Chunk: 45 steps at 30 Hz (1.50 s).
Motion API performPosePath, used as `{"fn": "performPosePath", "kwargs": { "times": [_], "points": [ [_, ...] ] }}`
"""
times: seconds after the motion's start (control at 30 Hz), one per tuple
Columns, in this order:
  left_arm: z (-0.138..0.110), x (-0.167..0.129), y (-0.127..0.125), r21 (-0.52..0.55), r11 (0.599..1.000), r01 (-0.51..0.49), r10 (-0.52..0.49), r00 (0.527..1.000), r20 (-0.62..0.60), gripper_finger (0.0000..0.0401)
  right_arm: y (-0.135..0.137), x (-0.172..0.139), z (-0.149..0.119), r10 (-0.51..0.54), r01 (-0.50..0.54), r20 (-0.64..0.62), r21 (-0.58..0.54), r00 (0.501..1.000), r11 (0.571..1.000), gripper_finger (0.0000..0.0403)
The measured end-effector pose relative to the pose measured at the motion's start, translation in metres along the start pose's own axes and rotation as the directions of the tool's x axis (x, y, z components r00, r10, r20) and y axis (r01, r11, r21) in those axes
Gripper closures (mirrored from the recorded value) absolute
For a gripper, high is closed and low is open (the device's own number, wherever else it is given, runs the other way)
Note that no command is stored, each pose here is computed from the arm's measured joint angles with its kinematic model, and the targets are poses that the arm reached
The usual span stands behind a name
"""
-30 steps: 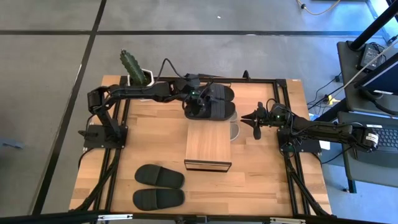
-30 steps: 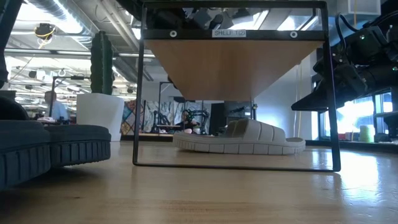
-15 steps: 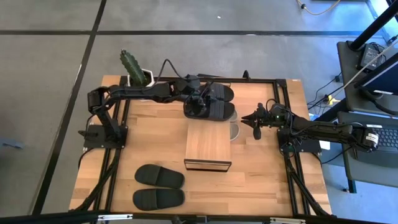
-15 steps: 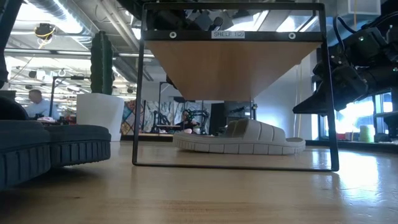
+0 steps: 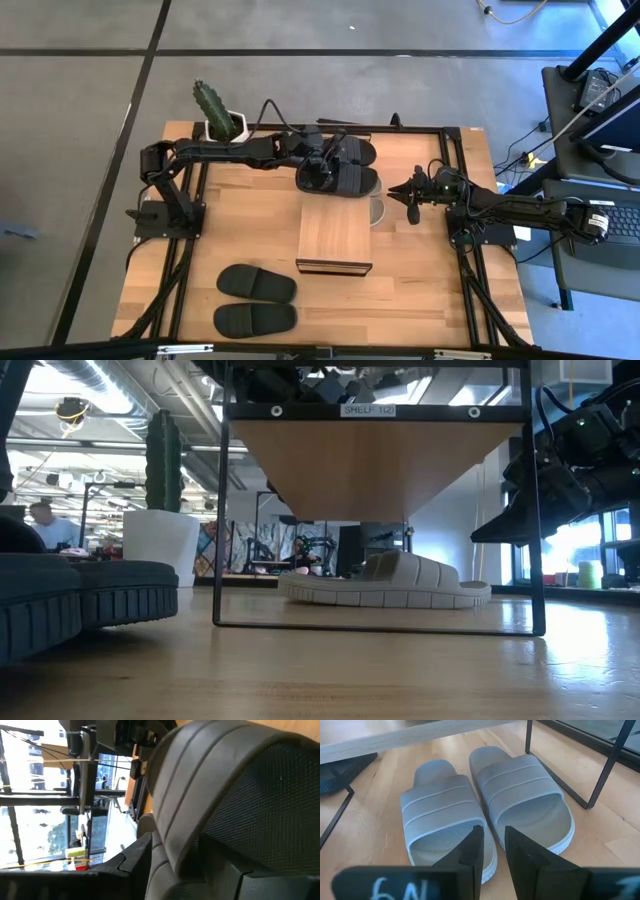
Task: Pick and place slides into the shelf
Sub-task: Put the black slipper on the shelf
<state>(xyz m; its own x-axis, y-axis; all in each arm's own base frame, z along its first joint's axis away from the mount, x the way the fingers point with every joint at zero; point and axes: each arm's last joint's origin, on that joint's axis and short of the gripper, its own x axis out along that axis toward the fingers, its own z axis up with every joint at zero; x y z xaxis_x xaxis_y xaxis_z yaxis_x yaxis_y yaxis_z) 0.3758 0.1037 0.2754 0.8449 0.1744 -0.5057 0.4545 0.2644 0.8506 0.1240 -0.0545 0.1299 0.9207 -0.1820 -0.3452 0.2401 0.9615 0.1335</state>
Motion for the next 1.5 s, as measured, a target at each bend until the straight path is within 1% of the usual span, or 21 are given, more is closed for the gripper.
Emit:
{"fn": "performPosePath", "kwargs": {
  "times": [0.17, 0.27, 0.33, 0.4, 0.47, 0.6, 0.93, 1.2, 1.3, 1.37, 1.4, 1.5],
  "points": [
    [0.0, -0.002, -0.001, -0.045, 0.999, 0.015, -0.015, 1.0, -0.002, 0.0248, 0.0, 0.0, 0.0, 0.0, 0.0, 0.0, 0.0, 1.0, 1.0, 0.0323],
    [0.001, -0.008, 0.001, -0.048, 0.999, 0.023, -0.023, 1.0, -0.002, 0.0248, 0.0, 0.0, 0.0, 0.0, 0.0, 0.0, -0.001, 1.0, 1.0, 0.0323],
    [0.001, -0.013, 0.0, -0.063, 0.997, 0.051, -0.05, 0.999, 0.004, 0.0248, 0.0, 0.0, 0.0, 0.0, 0.0, 0.0, -0.001, 1.0, 1.0, 0.0323],
    [0.002, -0.014, 0.001, -0.076, 0.996, 0.046, -0.045, 0.999, 0.016, 0.0248, 0.0, 0.0, 0.0, 0.0, 0.0, 0.0, -0.001, 1.0, 1.0, 0.0323],
    [0.002, -0.017, -0.001, -0.087, 0.993, 0.078, -0.076, 0.997, 0.026, 0.0248, 0.0, 0.0, 0.0, 0.0, 0.0, 0.002, -0.001, 1.0, 1.0, 0.0323],
    [0.005, -0.018, -0.002, -0.088, 0.992, 0.091, -0.089, 0.996, 0.031, 0.0248, 0.0, 0.0, 0.0, 0.0, 0.0, 0.001, 0.0, 1.0, 1.0, 0.0323],
    [0.005, -0.018, -0.002, -0.1, 0.991, 0.087, -0.086, 0.996, 0.013, 0.0248, 0.0, 0.0, 0.0, 0.0, 0.0, 0.001, 0.001, 1.0, 1.0, 0.0323],
    [0.005, -0.027, 0.002, -0.105, 0.992, 0.075, -0.075, 0.997, 0.0, 0.0248, 0.0, 0.0, 0.0, 0.0, 0.0, 0.001, 0.0, 1.0, 1.0, 0.0323],
    [0.007, -0.031, 0.0, -0.124, 0.987, 0.098, -0.099, 0.995, 0.0, 0.0248, 0.0, 0.0, 0.0, 0.0, 0.0, 0.0, 0.001, 1.0, 1.0, 0.0323],
    [0.008, -0.034, 0.002, -0.125, 0.988, 0.095, -0.096, 0.995, 0.002, 0.0248, 0.0, 0.0, 0.0, 0.0, 0.0, 0.001, 0.0, 1.0, 1.0, 0.0323],
    [0.009, -0.038, 0.001, -0.132, 0.985, 0.114, -0.115, 0.993, -0.001, 0.0248, 0.0, 0.0, 0.0, 0.0, 0.0, 0.001, 0.0, 1.0, 1.0, 0.0323],
    [0.009, -0.041, 0.0, -0.156, 0.98, 0.126, -0.132, 0.991, -0.032, 0.0248, 0.0, 0.0, 0.0, 0.0, 0.0, 0.0, 0.002, 1.0, 1.0, 0.0323]
  ]
}}
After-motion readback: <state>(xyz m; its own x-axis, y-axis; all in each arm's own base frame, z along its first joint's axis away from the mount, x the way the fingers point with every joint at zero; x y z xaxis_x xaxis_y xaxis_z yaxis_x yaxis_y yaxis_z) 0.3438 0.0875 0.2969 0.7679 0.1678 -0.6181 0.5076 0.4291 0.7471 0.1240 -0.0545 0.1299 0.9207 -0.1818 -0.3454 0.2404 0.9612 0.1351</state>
